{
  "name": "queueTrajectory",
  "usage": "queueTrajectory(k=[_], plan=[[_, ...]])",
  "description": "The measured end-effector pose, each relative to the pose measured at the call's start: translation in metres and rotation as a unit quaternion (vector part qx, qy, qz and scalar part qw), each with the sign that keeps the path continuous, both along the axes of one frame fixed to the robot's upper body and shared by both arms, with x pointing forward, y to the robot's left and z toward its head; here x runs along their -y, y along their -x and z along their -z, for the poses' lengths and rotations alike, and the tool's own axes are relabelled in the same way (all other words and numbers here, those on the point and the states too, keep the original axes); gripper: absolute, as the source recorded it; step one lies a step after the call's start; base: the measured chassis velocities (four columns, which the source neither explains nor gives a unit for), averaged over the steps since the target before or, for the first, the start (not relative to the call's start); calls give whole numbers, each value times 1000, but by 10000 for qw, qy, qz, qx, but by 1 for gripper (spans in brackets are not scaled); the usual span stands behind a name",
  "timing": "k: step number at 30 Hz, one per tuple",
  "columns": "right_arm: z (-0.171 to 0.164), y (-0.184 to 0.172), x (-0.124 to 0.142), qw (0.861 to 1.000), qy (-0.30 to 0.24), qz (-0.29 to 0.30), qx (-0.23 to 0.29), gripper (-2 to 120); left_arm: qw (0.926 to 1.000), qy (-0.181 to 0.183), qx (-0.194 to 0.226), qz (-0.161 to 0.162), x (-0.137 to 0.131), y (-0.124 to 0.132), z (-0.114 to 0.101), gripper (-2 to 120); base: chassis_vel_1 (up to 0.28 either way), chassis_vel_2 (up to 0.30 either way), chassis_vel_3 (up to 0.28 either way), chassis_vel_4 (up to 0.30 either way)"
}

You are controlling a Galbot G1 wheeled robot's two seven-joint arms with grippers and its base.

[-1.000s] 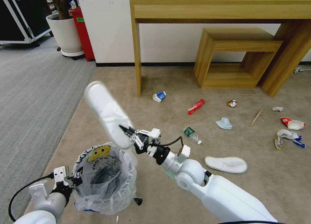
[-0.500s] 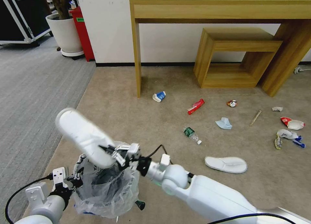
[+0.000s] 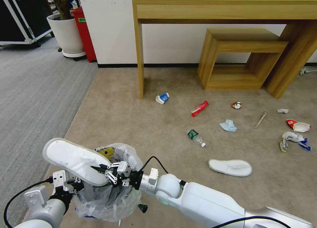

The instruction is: Pick up the trash bin and place the garbage on the floor into it.

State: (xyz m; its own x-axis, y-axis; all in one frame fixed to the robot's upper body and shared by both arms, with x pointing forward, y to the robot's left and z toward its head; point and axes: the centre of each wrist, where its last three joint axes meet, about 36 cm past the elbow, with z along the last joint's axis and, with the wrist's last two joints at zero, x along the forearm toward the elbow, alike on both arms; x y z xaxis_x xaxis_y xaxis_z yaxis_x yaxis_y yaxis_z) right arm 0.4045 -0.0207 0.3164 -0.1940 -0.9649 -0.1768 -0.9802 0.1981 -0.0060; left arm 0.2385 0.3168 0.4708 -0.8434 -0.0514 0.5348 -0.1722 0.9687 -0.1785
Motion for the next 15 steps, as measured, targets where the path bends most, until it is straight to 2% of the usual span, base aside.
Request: queueTrajectory(k=[5, 7, 8, 15], plan=[[4, 1, 4, 10000, 69, 12, 20, 14, 10000, -7, 5, -5, -2, -1, 0, 1, 0, 0, 0, 0], [7, 1, 7, 9999, 99, 27, 25, 25, 10000, -5, 8, -12, -3, -2, 0, 1, 0, 0, 0, 0], [7, 1, 7, 9999, 99, 27, 25, 25, 10000, -5, 8, -12, -3, -2, 0, 1, 0, 0, 0, 0], [11, -3, 17, 9998, 164, 88, 105, 54, 10000, 1, 15, -50, -5, -5, 3, 1, 0, 0, 0, 0]])
